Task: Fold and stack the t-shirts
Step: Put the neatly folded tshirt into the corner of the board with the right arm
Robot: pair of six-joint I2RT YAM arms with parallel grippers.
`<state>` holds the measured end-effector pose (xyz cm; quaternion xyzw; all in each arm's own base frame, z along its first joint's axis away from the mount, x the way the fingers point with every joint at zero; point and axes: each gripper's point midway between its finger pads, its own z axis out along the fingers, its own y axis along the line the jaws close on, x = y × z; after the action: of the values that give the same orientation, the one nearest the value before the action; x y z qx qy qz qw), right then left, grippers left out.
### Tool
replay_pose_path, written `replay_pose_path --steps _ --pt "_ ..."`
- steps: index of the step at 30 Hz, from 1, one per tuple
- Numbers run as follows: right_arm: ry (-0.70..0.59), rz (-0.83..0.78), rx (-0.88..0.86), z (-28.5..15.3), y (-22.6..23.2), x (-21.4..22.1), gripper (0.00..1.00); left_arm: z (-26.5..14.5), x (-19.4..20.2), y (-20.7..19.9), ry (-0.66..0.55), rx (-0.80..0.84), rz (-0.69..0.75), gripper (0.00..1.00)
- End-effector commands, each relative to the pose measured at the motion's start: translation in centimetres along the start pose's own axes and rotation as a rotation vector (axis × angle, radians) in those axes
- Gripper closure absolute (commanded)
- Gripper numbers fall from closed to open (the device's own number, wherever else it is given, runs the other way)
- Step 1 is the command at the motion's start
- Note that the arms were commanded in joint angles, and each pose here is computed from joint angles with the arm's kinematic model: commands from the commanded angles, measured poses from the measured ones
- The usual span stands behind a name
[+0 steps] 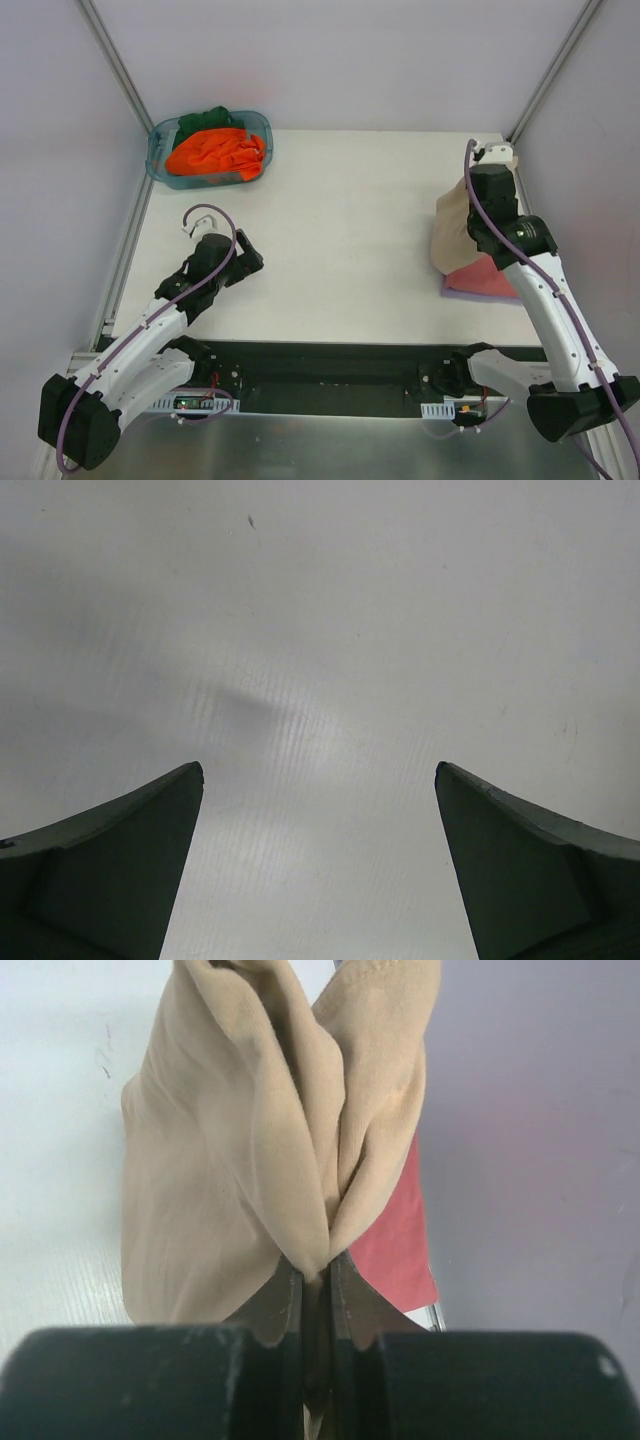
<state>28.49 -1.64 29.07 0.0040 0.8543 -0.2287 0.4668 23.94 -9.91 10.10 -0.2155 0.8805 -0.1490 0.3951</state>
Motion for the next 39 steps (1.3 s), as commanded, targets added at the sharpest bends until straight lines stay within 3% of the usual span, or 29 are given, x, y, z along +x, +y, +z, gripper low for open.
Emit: replay_pose_path --steps 1,19,21,23,24,26,27,28,32,39 --pt "0.021 0.027 0.005 1.4 -1.0 0.1 1.0 -0.3 -1.3 -0.3 -0.036 -0.011 -0.014 0.01" --pt "0.302 0.142 0.114 12.1 -4.4 8.5 0.99 0.1 -1.3 0.1 -0.035 -0.043 -0.007 0.01" --pt "0.332 0.146 0.166 12.6 -5.0 9.4 0.89 0.2 -1.3 0.2 -0.033 -0.047 -0.007 0.01" --pt "0.34 0.147 0.197 13.1 -5.2 9.9 0.85 0.1 -1.3 0.1 -0.032 -0.045 -0.007 0.01" --pt "0.344 0.151 0.214 13.1 -5.4 10.1 0.76 0.1 -1.3 0.1 -0.033 -0.044 -0.008 0.01" --pt "0.347 0.161 0.232 13.2 -5.5 10.4 0.38 0.0 -1.3 0.0 -0.033 -0.037 -0.006 0.01" --pt "0.346 0.176 0.251 13.2 -5.7 10.4 0.14 0.0 -1.3 -0.1 -0.032 -0.032 -0.004 0.01" --pt "0.343 0.185 0.27 13.1 -5.9 10.3 0.04 -0.1 -1.3 -0.2 -0.031 -0.029 -0.004 0.01" --pt "0.314 0.231 0.256 12.8 -5.8 9.4 0.04 -0.1 -1.3 -0.2 -0.031 -0.029 -0.007 0.01" --pt "0.233 0.349 -0.001 10.9 -1.9 7.4 0.04 -0.1 -1.2 -0.4 -0.02 -0.023 -0.008 0.01"
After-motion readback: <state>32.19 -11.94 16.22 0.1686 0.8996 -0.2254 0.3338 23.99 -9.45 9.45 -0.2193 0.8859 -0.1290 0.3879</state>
